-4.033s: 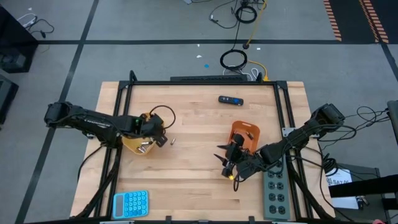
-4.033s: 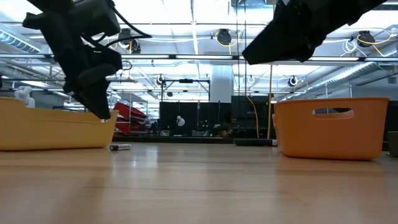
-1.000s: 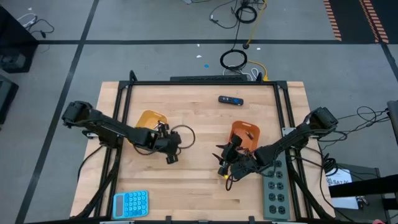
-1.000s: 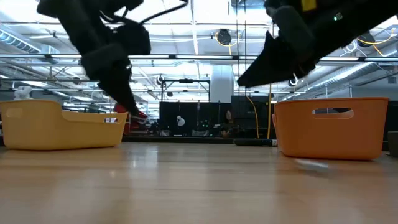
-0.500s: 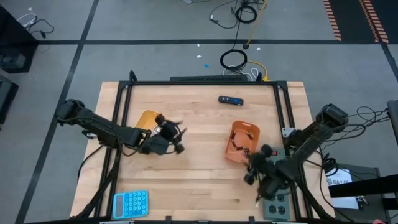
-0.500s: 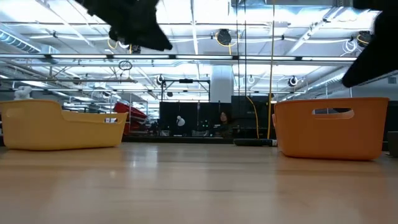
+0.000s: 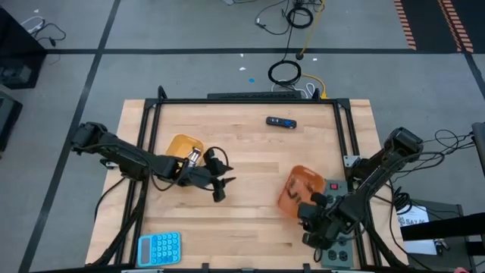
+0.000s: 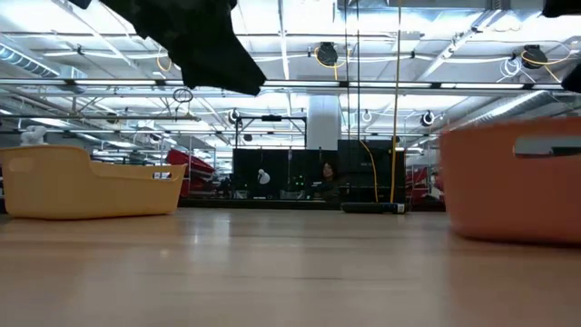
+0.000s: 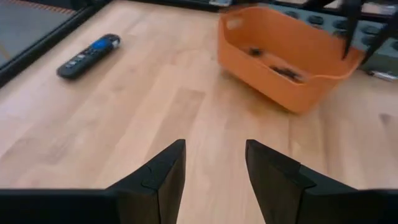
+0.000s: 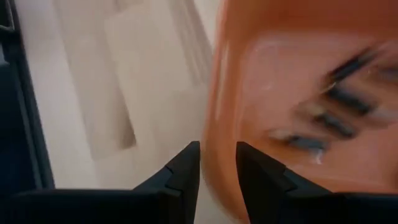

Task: Sort batteries
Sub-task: Put the silver battery into the yellow bin

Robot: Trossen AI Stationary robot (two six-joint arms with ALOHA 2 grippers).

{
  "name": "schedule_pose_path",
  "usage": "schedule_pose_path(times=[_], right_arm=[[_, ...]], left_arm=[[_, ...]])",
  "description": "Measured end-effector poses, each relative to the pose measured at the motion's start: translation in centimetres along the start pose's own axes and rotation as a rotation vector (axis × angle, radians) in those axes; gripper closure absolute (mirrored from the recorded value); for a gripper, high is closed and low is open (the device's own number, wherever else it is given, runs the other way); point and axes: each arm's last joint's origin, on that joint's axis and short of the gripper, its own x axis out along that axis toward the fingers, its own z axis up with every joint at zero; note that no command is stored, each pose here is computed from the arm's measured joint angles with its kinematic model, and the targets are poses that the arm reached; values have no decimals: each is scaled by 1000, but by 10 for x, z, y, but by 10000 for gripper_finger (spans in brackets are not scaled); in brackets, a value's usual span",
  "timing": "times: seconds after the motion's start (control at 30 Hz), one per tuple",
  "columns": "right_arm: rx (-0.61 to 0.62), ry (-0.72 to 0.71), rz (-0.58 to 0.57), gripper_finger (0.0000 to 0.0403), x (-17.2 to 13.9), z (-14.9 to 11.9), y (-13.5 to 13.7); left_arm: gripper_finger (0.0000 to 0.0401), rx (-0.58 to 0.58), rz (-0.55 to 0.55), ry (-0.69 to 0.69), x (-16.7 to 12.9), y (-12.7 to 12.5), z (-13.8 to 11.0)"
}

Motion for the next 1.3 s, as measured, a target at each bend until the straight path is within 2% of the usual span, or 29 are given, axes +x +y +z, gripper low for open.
schedule_pose_path(times=[0.07,0.17,0.3,0.4,0.5,0.57,0.63,0.8,0.93,1.03,1.2,1.3], right_arm=[[-25,44,-21,307,-4,3,2],[-81,34,-105,307,-18,10,3],[-132,15,-167,308,-38,22,7],[-182,-13,-94,308,-54,28,21],[-226,-36,84,308,-60,29,44],[-246,7,202,308,-53,26,58],[-266,83,249,308,-40,21,67],[-357,321,243,298,-1,2,74],[-381,483,250,274,23,-9,76],[-401,573,203,249,37,-16,77],[-474,713,24,204,42,-14,86],[-513,748,-16,182,48,-12,94]], left_arm=[[224,-4,36,-2,2,-1,-2],[224,-21,86,-24,1,-1,-2],[224,-46,83,-38,0,-3,-1],[224,-60,51,-30,-3,-9,-3],[224,-52,16,-28,-8,-19,-7],[224,-43,-12,-28,-11,-27,-9],[224,-48,-36,-31,-15,-33,-11],[224,-73,-85,-49,-22,-45,-13],[224,-82,-111,-45,-27,-52,-16],[224,-95,-118,-44,-29,-55,-17],[224,-94,-117,-46,-30,-56,-18],[224,-94,-117,-46,-30,-56,-18]])
